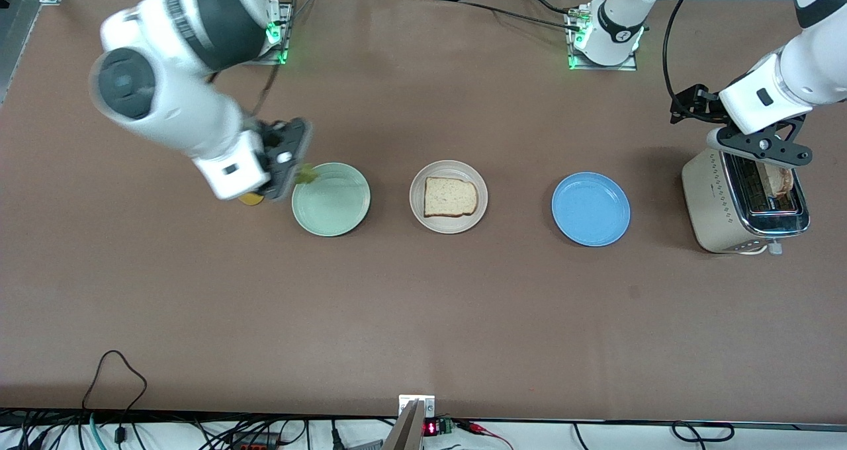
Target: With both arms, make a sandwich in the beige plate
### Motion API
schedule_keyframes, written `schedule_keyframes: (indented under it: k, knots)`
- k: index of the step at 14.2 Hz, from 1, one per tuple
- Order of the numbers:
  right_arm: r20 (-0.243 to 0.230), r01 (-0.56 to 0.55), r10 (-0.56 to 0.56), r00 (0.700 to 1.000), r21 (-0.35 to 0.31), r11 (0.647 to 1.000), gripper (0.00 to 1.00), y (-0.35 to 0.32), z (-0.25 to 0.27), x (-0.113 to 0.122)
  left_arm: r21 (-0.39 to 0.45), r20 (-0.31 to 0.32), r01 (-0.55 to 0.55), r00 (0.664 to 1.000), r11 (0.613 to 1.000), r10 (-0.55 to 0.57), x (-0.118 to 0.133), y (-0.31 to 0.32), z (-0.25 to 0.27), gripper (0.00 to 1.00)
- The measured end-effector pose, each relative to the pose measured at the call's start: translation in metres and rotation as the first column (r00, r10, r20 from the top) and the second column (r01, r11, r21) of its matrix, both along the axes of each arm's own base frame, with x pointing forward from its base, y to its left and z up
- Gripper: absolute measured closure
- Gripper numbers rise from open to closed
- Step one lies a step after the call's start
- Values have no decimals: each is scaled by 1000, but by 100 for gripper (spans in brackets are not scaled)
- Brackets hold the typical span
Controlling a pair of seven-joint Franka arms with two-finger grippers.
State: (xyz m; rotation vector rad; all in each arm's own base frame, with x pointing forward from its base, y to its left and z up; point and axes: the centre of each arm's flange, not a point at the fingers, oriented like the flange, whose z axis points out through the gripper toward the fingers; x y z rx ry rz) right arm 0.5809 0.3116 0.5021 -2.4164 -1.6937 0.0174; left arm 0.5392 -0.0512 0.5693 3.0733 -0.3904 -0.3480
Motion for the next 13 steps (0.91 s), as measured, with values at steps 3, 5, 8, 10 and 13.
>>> schedule_keyframes:
  k: [3, 5, 8, 10, 13]
  knots:
    - [65, -19, 18, 998, 26, 999, 97, 71, -27, -14, 0, 0, 0, 1000, 1000, 0, 0, 0, 0, 0]
    - [96, -9, 5, 995, 43, 999, 97, 114, -51, -25, 0, 0, 0, 1000, 1000, 0, 0, 0, 0, 0]
    - [116, 12, -18, 993, 59, 998, 97, 171, -86, -43, 0, 1, -1, 1000, 1000, 1, 0, 0, 0, 0]
    - [123, 27, -34, 992, 62, 998, 97, 191, -113, -47, 0, 1, -1, 1000, 1000, 1, 0, 0, 0, 0]
    - [123, 41, -48, 991, 55, 998, 97, 206, -156, -49, 0, 0, -1, 1000, 1000, 1, 0, 0, 0, 0]
